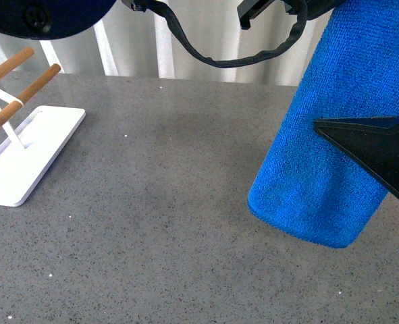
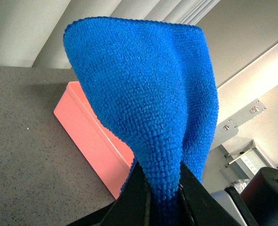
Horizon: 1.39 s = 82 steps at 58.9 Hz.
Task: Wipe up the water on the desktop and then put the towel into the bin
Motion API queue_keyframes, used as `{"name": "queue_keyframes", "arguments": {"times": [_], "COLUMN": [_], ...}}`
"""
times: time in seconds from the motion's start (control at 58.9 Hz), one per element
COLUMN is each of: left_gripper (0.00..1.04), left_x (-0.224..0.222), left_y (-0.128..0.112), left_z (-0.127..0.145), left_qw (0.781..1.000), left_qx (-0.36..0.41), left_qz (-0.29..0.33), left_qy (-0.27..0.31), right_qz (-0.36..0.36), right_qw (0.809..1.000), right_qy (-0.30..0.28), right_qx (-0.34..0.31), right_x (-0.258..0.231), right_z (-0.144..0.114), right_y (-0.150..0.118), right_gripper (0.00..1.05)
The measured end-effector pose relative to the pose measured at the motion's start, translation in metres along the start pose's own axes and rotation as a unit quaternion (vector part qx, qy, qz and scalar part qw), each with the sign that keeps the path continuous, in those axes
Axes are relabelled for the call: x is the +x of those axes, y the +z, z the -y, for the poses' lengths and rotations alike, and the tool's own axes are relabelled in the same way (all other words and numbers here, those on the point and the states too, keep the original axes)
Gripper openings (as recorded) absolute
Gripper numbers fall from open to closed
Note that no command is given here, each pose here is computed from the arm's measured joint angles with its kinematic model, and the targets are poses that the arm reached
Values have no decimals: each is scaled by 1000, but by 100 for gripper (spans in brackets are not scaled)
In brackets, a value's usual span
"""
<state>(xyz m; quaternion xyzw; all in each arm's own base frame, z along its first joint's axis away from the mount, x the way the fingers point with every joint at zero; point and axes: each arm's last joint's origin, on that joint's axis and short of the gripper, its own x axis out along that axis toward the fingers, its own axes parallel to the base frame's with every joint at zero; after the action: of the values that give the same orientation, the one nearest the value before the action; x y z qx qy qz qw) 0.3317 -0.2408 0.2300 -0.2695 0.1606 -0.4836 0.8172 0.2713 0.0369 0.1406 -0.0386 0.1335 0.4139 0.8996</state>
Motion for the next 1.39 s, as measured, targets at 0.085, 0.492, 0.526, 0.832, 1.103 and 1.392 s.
{"name": "queue_keyframes", "arguments": {"times": [0.085, 0.492, 0.526, 0.832, 1.103, 1.392], "left_gripper": [6, 6, 6, 9, 47, 100], "left_x": [0, -2, -2, -6, -20, -104], "left_y": [0, 1, 1, 1, 9, 47], "left_z": [0, -5, -6, -18, -41, -85], "left_qw": [1000, 1000, 1000, 999, 995, 977], "left_qx": [0, -1, -1, -4, -5, -2], "left_qz": [0, 0, 0, -4, -4, 7], "left_qy": [1, 14, 15, 50, 99, 212], "right_qz": [1, 8, 10, 19, -2, -73], "right_qw": [1000, 1000, 1000, 999, 996, 985], "right_qy": [1, -7, -11, -46, -88, -158], "right_qx": [-4, -13, -15, -21, -12, -6], "right_x": [1, -1, -1, -5, -7, -7], "right_z": [0, 1, 2, 6, 13, 25], "right_y": [1, 3, 4, 8, 7, 5], "right_gripper": [67, 14, 9, 4, 4, 4]}}
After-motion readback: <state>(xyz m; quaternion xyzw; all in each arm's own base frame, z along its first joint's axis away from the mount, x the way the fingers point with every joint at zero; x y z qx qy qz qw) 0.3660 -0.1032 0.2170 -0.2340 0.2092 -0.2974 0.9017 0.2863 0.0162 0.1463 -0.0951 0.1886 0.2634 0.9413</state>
